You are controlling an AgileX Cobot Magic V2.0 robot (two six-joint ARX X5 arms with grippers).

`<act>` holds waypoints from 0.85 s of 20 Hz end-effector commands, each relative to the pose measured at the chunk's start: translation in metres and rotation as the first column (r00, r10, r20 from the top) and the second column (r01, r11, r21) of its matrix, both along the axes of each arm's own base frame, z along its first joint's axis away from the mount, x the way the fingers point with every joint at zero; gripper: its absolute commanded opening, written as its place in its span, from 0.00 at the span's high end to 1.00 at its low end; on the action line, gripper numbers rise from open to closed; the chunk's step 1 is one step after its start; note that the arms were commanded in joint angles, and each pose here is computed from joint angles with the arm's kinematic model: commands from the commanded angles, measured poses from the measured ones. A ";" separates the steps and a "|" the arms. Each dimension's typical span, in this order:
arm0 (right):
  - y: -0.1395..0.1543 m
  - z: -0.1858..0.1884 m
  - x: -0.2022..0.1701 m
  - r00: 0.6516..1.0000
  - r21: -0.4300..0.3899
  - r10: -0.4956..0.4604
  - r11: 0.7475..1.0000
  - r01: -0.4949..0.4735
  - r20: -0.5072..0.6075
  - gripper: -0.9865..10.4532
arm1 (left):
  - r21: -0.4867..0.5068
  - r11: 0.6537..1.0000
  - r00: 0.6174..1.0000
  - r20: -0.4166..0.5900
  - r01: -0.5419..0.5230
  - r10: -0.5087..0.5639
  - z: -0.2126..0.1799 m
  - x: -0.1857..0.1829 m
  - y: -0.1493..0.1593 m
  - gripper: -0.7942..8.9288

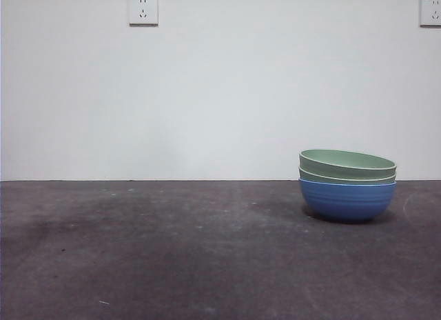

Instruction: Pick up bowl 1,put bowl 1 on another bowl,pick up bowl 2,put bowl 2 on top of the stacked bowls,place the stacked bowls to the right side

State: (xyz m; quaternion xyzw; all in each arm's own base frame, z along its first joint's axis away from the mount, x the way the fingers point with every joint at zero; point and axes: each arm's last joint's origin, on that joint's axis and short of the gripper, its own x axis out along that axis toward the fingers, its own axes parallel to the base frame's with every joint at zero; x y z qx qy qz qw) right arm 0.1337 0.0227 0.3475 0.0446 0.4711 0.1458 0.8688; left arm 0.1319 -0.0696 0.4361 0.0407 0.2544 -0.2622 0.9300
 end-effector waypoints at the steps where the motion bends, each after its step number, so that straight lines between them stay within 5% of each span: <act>1: 0.000 -0.002 0.000 1.000 -0.004 0.005 1.000 -0.005 -0.002 0.91 | -0.028 0.996 0.972 0.217 -0.082 0.086 0.013 -0.014 0.023 0.92; 3: 0.000 -0.002 0.000 1.000 -0.004 0.005 1.000 -0.005 -0.002 0.91 | -0.092 0.981 0.901 0.389 -0.169 0.192 0.012 -0.030 0.041 0.92; 6: 0.000 -0.002 0.000 1.000 -0.004 0.005 1.000 -0.005 -0.002 0.91 | -0.160 0.950 0.744 0.592 -0.269 0.310 -0.018 -0.050 0.057 0.92; 9: 0.000 -0.002 0.000 1.000 -0.004 0.005 1.000 -0.005 -0.002 0.91 | -0.190 0.913 0.633 0.669 -0.362 0.390 -0.069 -0.052 0.064 0.92; 12: 0.000 -0.002 0.000 1.000 -0.004 0.005 1.000 -0.005 -0.002 0.91 | -0.189 0.897 0.624 0.661 -0.400 0.417 -0.133 -0.046 0.067 0.92; 17: 0.000 -0.002 0.000 1.000 -0.004 0.005 1.000 -0.005 -0.002 0.91 | -0.162 0.889 0.701 0.560 -0.429 0.441 -0.211 -0.034 0.068 0.92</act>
